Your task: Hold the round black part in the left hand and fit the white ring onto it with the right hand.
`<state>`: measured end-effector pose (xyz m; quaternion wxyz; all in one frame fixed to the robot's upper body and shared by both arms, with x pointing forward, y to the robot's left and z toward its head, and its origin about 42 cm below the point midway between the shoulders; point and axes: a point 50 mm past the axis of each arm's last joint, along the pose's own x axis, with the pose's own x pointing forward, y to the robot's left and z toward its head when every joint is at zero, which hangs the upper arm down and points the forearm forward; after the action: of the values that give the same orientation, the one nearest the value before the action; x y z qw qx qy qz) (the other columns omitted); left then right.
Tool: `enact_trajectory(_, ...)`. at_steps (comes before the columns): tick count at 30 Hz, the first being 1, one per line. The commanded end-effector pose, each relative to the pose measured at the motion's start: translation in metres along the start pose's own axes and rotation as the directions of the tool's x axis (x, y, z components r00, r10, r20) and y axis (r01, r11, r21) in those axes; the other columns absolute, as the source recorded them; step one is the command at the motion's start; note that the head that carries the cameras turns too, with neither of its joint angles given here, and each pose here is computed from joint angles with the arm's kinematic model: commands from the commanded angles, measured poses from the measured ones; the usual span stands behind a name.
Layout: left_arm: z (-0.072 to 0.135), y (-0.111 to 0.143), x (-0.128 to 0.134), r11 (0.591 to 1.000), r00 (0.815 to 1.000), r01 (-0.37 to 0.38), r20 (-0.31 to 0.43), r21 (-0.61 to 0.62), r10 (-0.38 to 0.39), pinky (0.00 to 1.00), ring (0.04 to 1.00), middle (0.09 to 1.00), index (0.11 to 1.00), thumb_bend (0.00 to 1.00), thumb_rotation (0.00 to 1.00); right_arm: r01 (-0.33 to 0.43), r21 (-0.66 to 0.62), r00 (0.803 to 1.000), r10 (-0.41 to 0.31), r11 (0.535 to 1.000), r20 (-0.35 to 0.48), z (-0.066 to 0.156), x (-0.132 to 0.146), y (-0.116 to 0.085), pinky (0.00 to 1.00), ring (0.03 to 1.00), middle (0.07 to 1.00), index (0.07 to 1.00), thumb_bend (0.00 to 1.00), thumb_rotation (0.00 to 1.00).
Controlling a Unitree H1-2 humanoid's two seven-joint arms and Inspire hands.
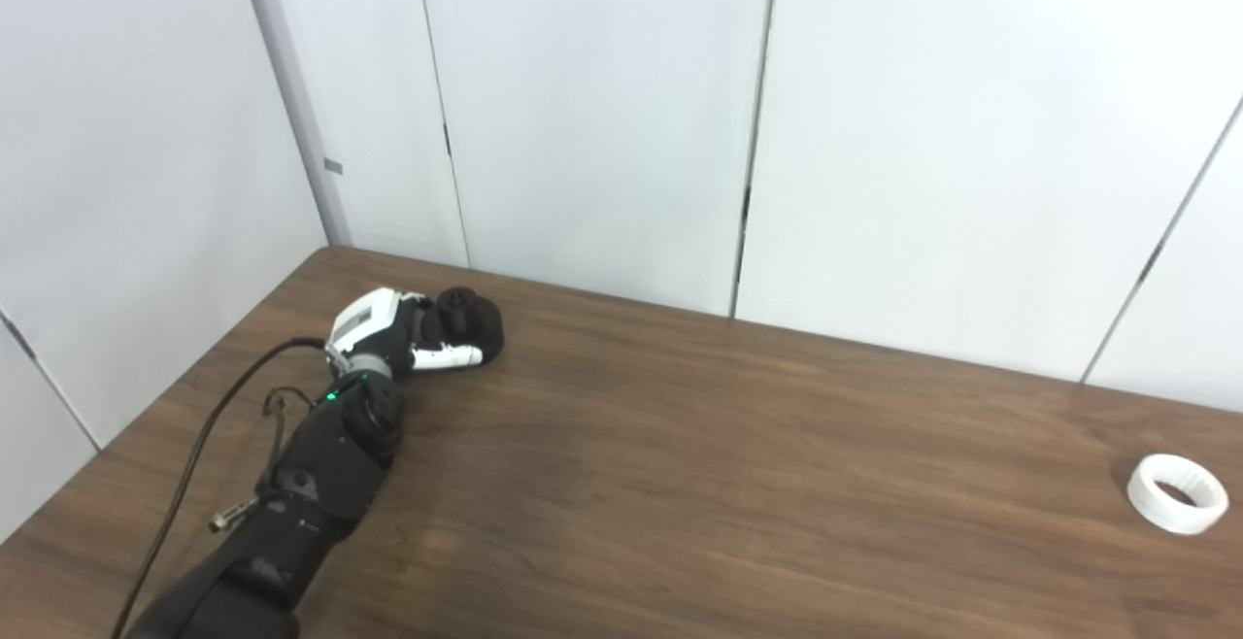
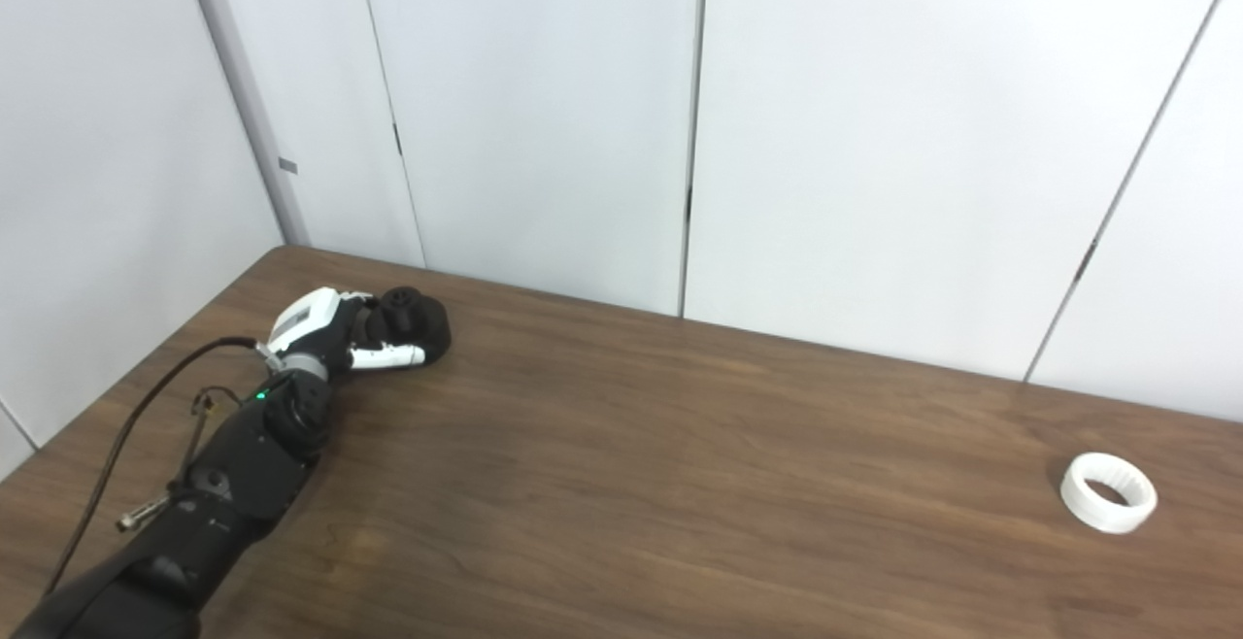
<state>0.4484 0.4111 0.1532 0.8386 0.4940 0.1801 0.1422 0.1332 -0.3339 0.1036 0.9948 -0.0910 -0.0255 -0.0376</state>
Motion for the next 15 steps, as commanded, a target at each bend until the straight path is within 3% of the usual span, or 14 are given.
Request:
enact_trajectory(1,0.0263,0.0285,0.0109,0.996,0.995,-0.083,0.053,-0.025,0.085,1.00,1.000,0.980,0.855,1.00,0.55,0.001,-0.033,1.000,0.000,0.999,0.018,0.0041,-0.0023,-0.0056,0.95,1.000,0.982,0.968,0.76,1.00)
enact_trajectory(15,0.0280,0.0225,0.0119,0.997,0.996,-0.064,0.052,-0.036,0.066,1.00,1.000,0.992,0.849,1.00,0.53,-0.004,-0.032,1.000,0.005,0.999,0.017,0.0059,-0.0038,-0.0071,1.00,1.000,0.975,0.972,0.76,1.00)
